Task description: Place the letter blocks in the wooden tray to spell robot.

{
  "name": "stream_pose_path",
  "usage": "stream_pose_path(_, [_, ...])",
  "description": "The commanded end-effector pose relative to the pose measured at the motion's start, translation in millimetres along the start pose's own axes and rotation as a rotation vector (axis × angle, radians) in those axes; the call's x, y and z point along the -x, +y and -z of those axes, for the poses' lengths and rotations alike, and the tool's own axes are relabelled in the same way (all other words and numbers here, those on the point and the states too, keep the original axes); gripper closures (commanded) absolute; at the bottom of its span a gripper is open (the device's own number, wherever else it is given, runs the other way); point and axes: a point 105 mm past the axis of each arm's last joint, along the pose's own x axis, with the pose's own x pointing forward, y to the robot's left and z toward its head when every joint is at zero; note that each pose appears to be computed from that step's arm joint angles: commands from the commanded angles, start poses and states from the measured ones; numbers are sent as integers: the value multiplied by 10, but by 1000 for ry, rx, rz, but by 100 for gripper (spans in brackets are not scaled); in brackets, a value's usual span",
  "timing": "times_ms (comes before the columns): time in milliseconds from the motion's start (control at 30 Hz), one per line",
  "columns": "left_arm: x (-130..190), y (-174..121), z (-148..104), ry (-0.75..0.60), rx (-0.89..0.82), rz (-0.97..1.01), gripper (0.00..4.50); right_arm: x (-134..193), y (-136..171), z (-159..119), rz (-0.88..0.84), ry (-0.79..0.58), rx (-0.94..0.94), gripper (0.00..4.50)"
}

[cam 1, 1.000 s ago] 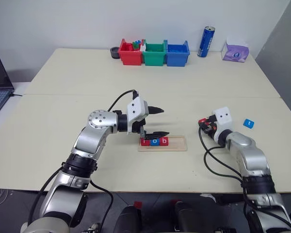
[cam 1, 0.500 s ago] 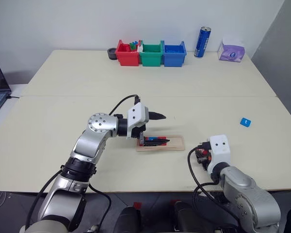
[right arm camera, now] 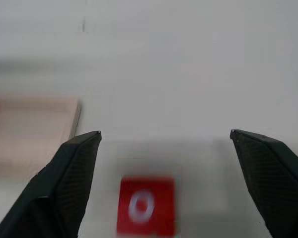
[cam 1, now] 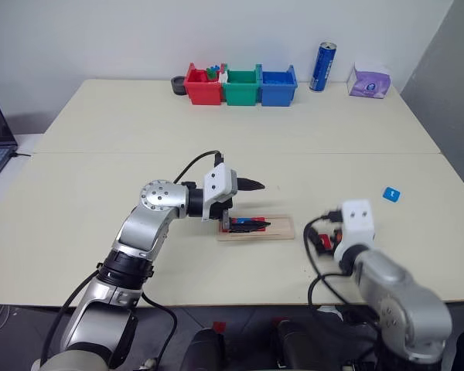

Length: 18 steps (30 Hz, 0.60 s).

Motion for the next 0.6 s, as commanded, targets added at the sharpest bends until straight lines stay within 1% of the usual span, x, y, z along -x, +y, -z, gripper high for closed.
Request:
stream_pose_path(33, [-11,-7,-113,-32,-29,14,0,66,73,-459,-167,-203,67,1])
stream_pose_path(67, [-13,-14,-113,-35,-24,22,0,71,117,-504,-245,-228,98,1])
stream_pose_path(167, [5,-43,-103,-34,-18,49,0,101,189,-446,-495,-229,195,1])
stream_pose_path(267, [24,-66,-104,-33,-16,76,0,114,144,-250,-690,-186,326,1])
stream_pose_path(300, [26,-69,-105,-33,-16,80,0,119,127,-188,-731,-175,361,1])
stream_pose_path(367, [22,-72,-101,-28,-22,86,0,96,59,59,-813,-114,459,1])
stream_pose_path(433, [21,-73,-94,-23,-27,88,0,91,22,244,-883,-68,517,1])
stream_pose_path(533, [34,-84,-97,-21,-27,90,0,68,-6,363,-946,-40,520,1])
stream_pose_path(600, [42,-89,-97,-18,-27,91,0,26,-44,450,-960,-21,581,1])
